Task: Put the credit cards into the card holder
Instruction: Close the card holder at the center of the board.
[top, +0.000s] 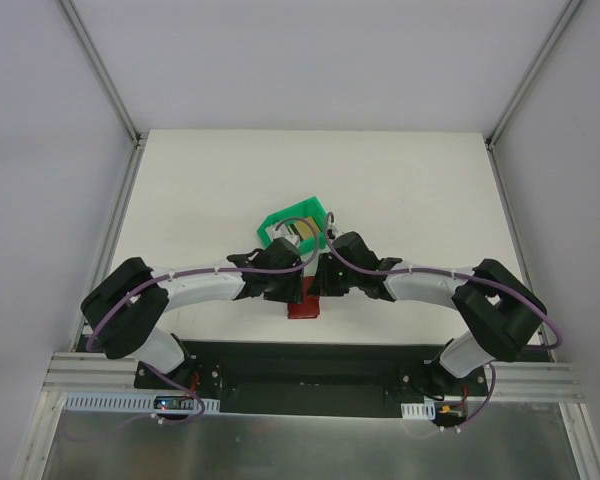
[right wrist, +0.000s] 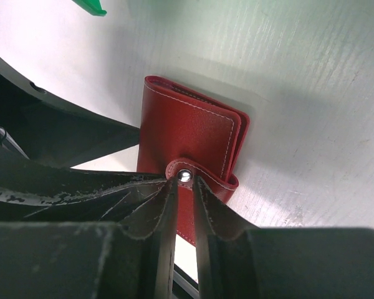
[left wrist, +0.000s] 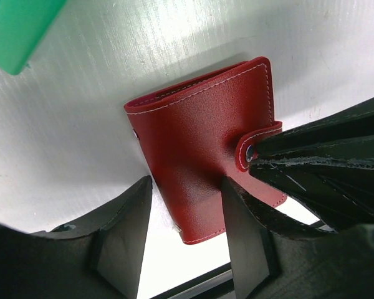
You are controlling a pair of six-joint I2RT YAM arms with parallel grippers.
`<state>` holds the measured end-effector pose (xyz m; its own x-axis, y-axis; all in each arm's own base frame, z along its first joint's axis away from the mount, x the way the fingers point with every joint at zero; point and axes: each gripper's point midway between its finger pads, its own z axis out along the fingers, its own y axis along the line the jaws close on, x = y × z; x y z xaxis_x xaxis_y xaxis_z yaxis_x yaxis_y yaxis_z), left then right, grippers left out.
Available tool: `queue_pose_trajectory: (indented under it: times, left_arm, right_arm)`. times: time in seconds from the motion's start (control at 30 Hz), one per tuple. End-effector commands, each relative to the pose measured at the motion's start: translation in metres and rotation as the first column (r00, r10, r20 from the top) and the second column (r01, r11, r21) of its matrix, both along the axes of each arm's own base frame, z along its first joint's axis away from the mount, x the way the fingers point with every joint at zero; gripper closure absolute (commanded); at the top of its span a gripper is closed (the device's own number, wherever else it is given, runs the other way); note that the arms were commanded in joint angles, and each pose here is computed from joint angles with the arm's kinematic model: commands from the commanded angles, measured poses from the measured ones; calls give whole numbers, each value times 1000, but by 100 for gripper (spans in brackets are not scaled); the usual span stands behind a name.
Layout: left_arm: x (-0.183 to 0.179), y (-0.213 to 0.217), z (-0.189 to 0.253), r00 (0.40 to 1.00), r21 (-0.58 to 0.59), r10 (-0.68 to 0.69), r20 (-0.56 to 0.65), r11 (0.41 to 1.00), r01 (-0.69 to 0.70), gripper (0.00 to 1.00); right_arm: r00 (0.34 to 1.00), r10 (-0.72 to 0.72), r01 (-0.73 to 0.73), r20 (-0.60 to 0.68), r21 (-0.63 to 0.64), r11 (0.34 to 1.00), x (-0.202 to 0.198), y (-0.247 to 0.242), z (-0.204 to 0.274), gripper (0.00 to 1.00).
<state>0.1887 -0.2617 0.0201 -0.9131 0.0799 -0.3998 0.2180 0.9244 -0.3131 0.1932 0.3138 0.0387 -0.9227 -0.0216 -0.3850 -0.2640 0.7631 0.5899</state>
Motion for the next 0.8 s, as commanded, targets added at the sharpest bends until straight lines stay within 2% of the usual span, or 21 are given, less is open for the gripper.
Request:
queue_pose_trajectory:
  times: [0.0,0.23,0.5,0.77]
  left_arm:
    - [-11,24,-22,999,93,36,-33,995,-32,53]
    - [-8,27,-18,998,86,55,-12,995,-54,46]
    - [-8,25,-17,999,83,51,-11,995,-50,47]
    - [-7,26,-18,998,87,56,-11,995,-55,48]
  right_arm:
    - [999,6,-7,46,15,1000,6,7,16,82]
    - [997,-14,15,81,-17,1000,13,1,21,79]
    - [996,-3,8,92,-53,999,19,2,22,77]
    - [998,31,-28,49,-65,997,8,4,13,78]
